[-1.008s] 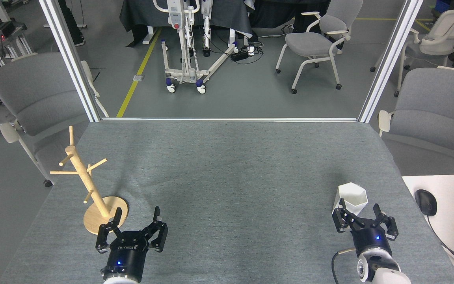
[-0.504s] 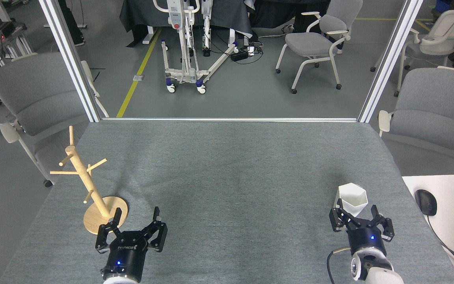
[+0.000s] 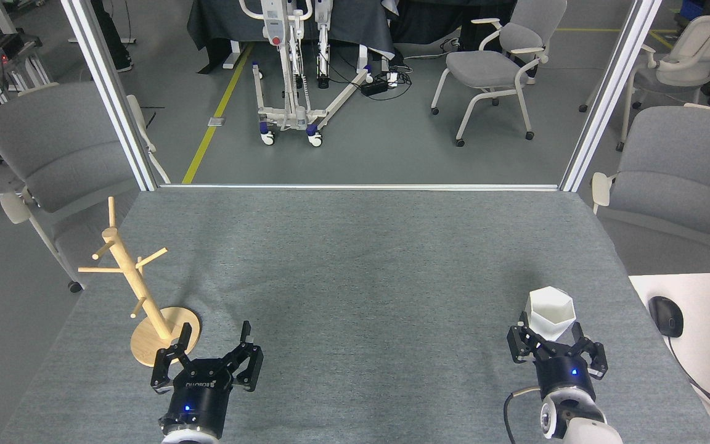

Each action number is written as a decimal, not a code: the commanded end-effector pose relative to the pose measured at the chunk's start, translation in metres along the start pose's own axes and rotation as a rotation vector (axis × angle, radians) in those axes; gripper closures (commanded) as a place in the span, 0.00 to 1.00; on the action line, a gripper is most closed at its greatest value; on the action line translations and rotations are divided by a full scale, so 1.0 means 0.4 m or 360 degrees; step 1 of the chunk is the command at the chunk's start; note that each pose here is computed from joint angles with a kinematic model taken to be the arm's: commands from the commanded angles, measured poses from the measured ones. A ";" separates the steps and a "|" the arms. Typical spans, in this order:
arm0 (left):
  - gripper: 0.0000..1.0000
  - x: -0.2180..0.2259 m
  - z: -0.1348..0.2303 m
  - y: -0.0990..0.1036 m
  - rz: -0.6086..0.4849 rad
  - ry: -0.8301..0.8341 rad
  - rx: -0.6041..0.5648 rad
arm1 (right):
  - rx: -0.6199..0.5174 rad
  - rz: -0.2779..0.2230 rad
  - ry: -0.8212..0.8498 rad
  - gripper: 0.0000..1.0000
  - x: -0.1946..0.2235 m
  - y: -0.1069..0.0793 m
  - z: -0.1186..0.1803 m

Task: Hang cup on storage rack
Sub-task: 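Close the right gripper on the white cup's rim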

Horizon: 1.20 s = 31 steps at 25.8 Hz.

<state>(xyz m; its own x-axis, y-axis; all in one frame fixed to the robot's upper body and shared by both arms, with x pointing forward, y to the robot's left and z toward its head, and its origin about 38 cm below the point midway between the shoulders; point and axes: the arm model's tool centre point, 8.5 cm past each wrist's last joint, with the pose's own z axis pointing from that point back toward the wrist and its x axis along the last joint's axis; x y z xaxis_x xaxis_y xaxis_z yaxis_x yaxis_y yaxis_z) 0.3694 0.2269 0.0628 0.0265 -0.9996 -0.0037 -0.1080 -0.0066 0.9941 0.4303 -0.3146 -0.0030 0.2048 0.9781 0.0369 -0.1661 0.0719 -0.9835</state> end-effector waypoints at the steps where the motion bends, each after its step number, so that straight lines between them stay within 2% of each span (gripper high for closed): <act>1: 0.00 0.001 -0.006 -0.001 0.0001 0.0000 0.0000 | 0.0030 -0.0009 0.0011 0.01 0.007 0.009 -0.006; 3: 0.00 0.001 -0.007 0.001 0.0002 -0.0001 0.0002 | 0.0015 -0.0008 0.0044 0.01 0.007 -0.012 -0.030; 10: 0.00 0.002 -0.009 0.002 0.0004 0.0001 0.0005 | 0.0031 -0.0008 0.0062 0.01 -0.004 -0.016 -0.043; 13: 0.00 0.002 -0.011 0.003 0.0004 0.0001 0.0005 | 0.0056 -0.0011 0.0067 0.01 -0.006 -0.002 -0.042; 21: 0.00 0.001 -0.012 0.006 0.0002 0.0001 0.0012 | 0.0058 -0.0008 0.0069 0.01 -0.010 -0.041 -0.091; 31: 0.00 -0.006 -0.012 0.006 -0.0004 0.0008 0.0012 | 0.0078 -0.0006 0.0062 0.01 -0.015 -0.033 -0.092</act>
<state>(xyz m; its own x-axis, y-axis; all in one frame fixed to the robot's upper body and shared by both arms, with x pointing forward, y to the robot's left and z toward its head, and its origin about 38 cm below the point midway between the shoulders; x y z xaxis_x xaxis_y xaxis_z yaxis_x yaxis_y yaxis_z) 0.3742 0.2288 0.0657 0.0299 -0.9995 -0.0047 -0.1144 -0.0081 0.9934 0.4665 -0.3287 0.0038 0.2465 0.9686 0.0319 -0.2078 0.0850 -0.9745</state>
